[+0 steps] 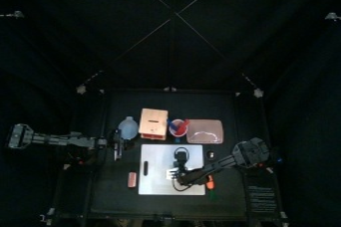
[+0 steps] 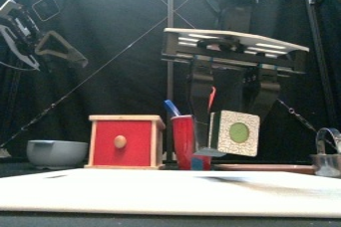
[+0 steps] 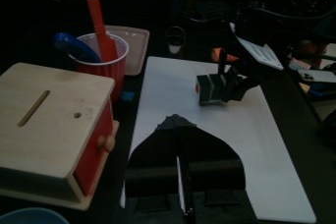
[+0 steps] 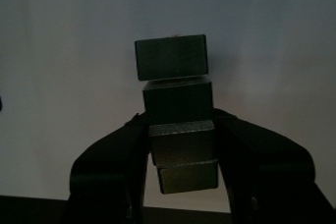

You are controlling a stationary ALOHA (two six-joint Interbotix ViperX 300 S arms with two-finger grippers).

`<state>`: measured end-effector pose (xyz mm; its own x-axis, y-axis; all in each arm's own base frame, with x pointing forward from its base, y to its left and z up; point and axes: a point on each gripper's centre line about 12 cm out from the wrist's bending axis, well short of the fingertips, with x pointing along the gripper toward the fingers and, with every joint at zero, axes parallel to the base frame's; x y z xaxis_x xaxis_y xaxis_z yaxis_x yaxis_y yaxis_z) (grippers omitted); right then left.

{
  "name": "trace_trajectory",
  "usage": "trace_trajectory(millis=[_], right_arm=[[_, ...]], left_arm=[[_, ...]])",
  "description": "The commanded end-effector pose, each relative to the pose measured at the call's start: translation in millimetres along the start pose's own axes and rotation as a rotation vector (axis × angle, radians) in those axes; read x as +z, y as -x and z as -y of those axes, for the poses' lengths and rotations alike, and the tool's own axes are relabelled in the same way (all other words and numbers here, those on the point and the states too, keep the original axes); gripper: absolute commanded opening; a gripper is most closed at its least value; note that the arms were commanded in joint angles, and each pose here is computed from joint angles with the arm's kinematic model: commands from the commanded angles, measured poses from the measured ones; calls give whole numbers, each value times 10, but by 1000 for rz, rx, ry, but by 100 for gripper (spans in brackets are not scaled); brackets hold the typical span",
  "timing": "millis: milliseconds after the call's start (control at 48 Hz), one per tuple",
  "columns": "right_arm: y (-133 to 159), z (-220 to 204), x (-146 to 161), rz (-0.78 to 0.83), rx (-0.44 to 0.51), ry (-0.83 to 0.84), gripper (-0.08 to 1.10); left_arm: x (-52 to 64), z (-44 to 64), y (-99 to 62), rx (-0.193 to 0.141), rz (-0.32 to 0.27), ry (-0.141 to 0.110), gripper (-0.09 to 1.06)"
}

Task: Place sushi on board then cut the sushi with the knife then place the pieces on the plate
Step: Pick knife at handle with right hand

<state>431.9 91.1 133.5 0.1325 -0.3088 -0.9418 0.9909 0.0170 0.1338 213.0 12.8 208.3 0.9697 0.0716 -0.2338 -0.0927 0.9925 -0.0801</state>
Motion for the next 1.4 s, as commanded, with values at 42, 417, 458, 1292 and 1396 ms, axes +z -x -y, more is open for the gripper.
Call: trace_trajectory(millis=[42, 417, 458, 1292, 1396], right_arm=[[96, -187, 156, 15, 43, -23, 60], [-48, -187, 71, -2, 8, -28, 84], [-60, -200, 62, -3, 7, -27, 85], [745, -146, 353, -10, 81, 203, 86], [934, -107, 462, -8, 106, 292, 85]], left_arm=[[59, 3, -14, -2, 17, -14, -2], [13, 7, -12, -13, -18, -78, -2], [12, 7, -12, -13, -19, -78, -2], [-15, 4, -13, -11, -45, -71, -2], [-15, 4, -13, -11, -45, -70, -2]])
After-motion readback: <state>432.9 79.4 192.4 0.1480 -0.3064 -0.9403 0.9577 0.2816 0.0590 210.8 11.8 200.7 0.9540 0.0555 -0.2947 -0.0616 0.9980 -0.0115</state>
